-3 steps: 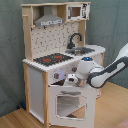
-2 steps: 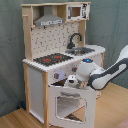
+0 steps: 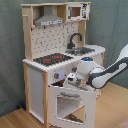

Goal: Play with the kitchen

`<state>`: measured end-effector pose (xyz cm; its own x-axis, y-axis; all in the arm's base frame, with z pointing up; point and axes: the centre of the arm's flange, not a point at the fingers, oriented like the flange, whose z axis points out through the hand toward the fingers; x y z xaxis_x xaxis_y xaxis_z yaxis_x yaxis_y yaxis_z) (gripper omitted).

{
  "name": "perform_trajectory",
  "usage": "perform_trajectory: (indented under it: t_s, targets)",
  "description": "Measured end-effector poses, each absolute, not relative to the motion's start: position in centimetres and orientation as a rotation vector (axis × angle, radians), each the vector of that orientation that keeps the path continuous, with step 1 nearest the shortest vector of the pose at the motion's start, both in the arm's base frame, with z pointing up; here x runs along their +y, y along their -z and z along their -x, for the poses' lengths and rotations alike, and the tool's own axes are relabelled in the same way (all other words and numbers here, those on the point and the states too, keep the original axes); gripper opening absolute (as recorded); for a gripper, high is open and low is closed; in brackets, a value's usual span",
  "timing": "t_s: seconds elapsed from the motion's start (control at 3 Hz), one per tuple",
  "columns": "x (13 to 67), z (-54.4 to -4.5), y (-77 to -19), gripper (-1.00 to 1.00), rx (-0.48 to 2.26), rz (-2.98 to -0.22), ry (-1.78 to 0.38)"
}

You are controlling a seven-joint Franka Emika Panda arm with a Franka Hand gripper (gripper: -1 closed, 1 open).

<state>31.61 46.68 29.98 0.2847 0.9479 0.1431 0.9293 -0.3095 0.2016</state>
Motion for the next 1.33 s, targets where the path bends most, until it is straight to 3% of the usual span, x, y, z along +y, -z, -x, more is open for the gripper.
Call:
perform_trajectory:
  t_s: [0.33,1.33]
  targets:
    - [46.5,-31.7,-30.1,1.0,1.793,-2.453,-0.361]
    - [45.3,-31.5,-32.9,1.0,1.75,-2.414,-0.343]
